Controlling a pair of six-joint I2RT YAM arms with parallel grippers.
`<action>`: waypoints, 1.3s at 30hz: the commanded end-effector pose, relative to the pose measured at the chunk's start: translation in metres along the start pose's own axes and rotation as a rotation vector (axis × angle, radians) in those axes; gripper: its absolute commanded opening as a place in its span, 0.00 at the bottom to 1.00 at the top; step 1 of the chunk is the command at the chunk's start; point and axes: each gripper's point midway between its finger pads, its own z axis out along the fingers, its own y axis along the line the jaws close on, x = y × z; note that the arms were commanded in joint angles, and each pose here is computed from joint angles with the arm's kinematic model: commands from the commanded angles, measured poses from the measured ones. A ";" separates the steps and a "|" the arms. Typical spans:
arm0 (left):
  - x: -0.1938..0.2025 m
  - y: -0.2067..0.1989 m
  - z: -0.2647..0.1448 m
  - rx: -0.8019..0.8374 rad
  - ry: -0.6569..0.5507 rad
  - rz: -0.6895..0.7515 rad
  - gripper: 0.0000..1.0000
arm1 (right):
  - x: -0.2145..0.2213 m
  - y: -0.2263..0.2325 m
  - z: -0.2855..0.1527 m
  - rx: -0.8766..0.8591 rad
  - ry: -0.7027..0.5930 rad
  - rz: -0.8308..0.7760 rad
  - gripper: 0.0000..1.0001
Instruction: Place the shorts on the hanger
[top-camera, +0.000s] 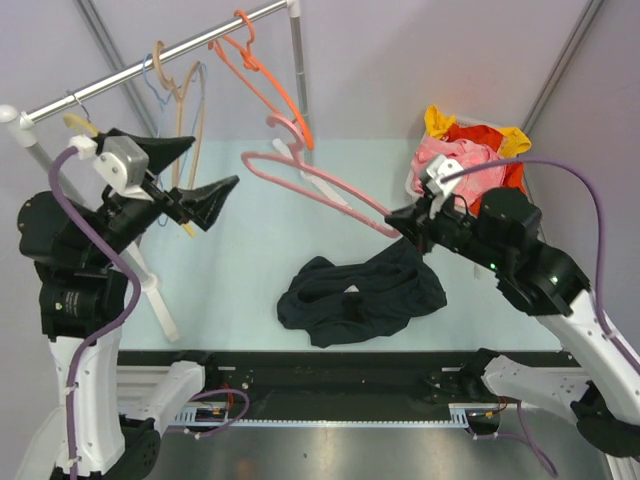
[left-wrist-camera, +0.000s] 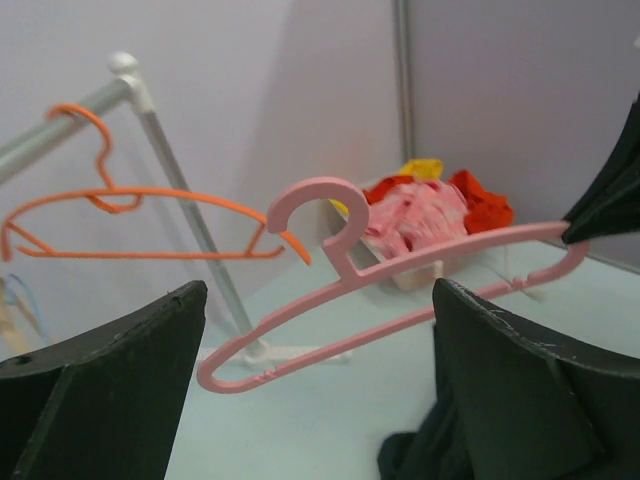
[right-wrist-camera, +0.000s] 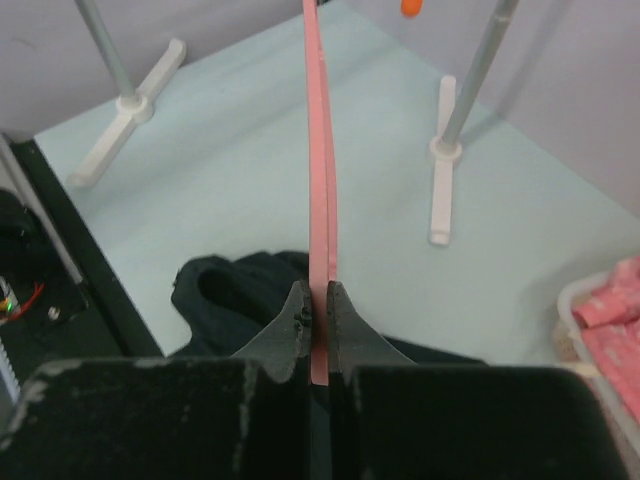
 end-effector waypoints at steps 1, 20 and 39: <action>0.038 -0.034 0.002 0.212 0.056 -0.072 0.99 | 0.029 0.006 -0.036 -0.037 0.065 -0.003 0.00; 0.232 -0.147 0.002 0.597 0.311 0.077 0.93 | 0.110 0.031 -0.130 -0.075 0.125 -0.036 0.00; 0.327 -0.160 -0.041 0.744 0.376 0.344 0.59 | 0.109 0.055 -0.134 -0.286 0.101 -0.274 0.00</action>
